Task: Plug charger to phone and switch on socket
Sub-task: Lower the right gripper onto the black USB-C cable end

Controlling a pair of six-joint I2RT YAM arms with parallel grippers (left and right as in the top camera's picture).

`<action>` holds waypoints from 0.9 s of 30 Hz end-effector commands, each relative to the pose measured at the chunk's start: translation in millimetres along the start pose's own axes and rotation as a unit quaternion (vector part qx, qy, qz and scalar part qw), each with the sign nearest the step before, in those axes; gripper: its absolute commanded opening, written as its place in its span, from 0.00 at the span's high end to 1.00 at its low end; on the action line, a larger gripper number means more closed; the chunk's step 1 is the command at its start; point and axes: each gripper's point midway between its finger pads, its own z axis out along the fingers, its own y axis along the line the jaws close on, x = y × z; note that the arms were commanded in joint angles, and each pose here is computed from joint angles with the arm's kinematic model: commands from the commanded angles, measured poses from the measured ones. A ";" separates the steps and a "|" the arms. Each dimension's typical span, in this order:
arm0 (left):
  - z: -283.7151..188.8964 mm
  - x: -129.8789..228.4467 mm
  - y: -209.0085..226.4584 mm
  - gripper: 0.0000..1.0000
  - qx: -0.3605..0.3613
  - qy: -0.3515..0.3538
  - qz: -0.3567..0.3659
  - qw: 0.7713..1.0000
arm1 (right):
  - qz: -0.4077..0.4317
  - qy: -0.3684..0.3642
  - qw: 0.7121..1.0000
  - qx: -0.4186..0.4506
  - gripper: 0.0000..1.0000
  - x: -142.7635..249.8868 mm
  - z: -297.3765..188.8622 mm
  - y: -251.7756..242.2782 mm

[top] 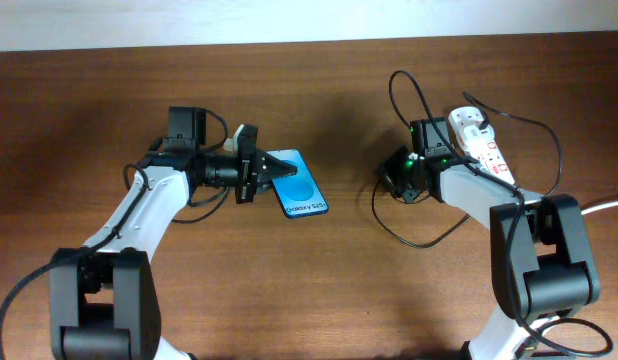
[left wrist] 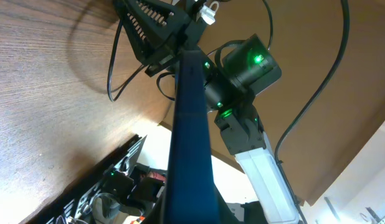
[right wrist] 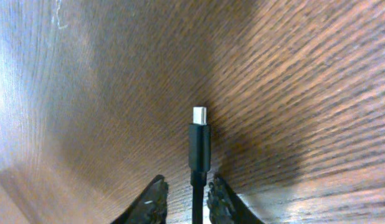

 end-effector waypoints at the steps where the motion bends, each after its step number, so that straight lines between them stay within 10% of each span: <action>1: -2.8 2.7 -10.4 1.00 0.011 0.005 0.007 1.000 | 0.003 -0.004 1.000 0.025 0.76 -0.8 8.2 -13.5; 8: -2.8 2.7 -10.4 1.00 0.011 0.005 0.007 1.000 | 0.018 -0.019 0.999 0.038 0.71 -12.9 4.6 -23.4; 17: -2.8 3.1 -10.6 1.00 0.012 0.006 0.007 1.000 | 0.012 -0.014 0.999 0.037 0.96 -12.4 4.0 -23.7; 27: -4.2 17.0 -21.8 1.00 0.049 0.042 0.119 0.991 | -0.241 0.090 0.962 -0.095 0.96 38.3 -43.8 29.2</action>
